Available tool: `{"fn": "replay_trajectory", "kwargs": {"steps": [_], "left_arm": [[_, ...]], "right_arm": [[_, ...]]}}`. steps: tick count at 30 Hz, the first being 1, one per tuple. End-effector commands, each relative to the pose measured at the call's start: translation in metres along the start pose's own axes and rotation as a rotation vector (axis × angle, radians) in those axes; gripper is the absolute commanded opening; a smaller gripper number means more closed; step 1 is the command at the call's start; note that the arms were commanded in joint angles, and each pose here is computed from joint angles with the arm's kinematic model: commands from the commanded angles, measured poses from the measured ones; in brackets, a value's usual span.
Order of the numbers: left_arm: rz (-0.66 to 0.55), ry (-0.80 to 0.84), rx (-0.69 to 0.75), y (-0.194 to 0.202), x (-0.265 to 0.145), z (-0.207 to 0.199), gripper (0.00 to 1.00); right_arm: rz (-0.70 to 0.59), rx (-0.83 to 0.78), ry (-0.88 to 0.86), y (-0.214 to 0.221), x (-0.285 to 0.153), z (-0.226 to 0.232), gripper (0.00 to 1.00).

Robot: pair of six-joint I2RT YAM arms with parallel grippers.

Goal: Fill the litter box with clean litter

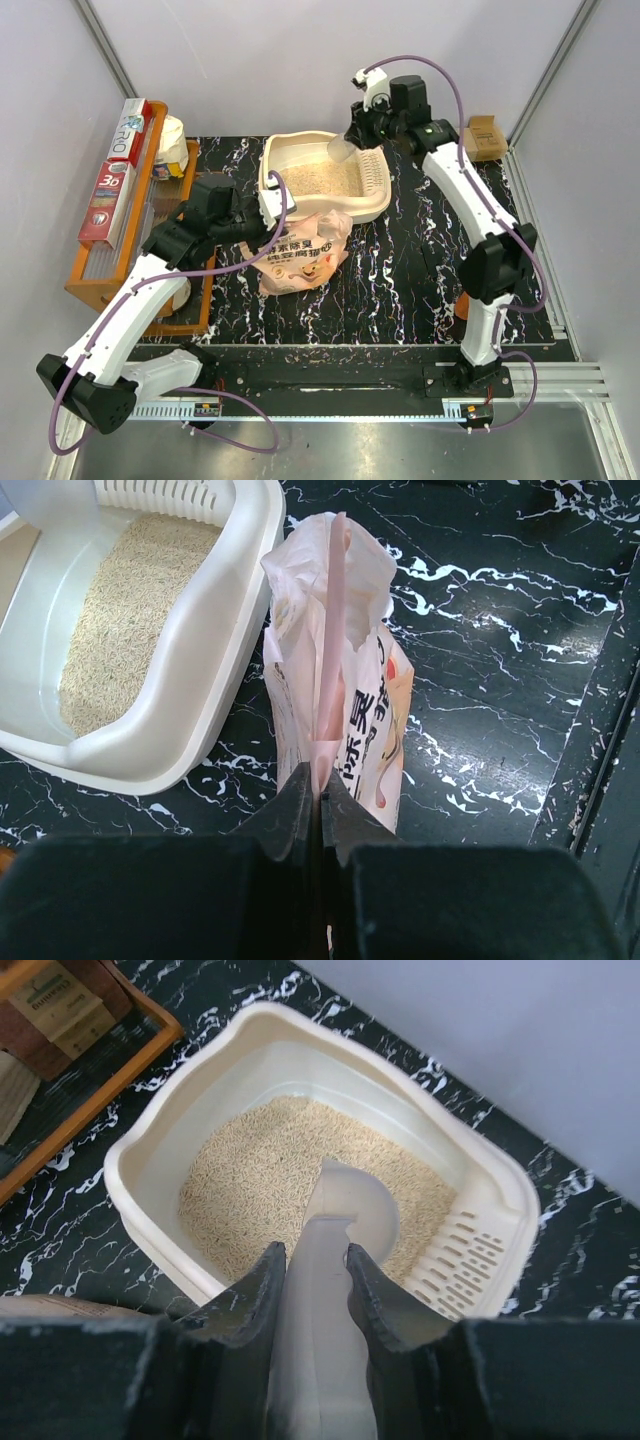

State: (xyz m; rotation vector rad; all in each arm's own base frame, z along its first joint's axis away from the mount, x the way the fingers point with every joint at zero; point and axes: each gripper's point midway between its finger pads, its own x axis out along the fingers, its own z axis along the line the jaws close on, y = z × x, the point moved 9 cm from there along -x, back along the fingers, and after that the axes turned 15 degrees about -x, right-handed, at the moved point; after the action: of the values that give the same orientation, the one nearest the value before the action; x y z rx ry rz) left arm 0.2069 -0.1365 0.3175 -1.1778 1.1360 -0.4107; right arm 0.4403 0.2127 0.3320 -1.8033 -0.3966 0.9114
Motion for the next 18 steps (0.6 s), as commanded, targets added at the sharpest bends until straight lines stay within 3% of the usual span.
{"fn": "replay_trajectory", "kwargs": {"steps": [1,5,9,12,18], "left_arm": [[-0.109,0.038,-0.006,-0.016,0.001,-0.002,0.00],[-0.130,0.048,-0.051,-0.018,0.006,-0.002,0.00],[-0.141,0.062,-0.080,-0.023,0.010,-0.002,0.00],[-0.142,0.049,-0.091,-0.027,0.011,0.001,0.00],[-0.120,0.017,-0.055,-0.023,0.011,0.005,0.00]], "right_arm": [[-0.078,-0.126,0.055,-0.037,-0.056,0.002,0.00],[-0.027,-0.063,0.036,-0.034,-0.091,0.002,0.00],[-0.064,0.021,-0.169,-0.037,-0.131,0.017,0.00],[-0.069,-0.026,-0.266,-0.039,-0.152,0.031,0.00],[-0.118,-0.016,-0.490,-0.039,-0.162,0.052,0.00]]}}
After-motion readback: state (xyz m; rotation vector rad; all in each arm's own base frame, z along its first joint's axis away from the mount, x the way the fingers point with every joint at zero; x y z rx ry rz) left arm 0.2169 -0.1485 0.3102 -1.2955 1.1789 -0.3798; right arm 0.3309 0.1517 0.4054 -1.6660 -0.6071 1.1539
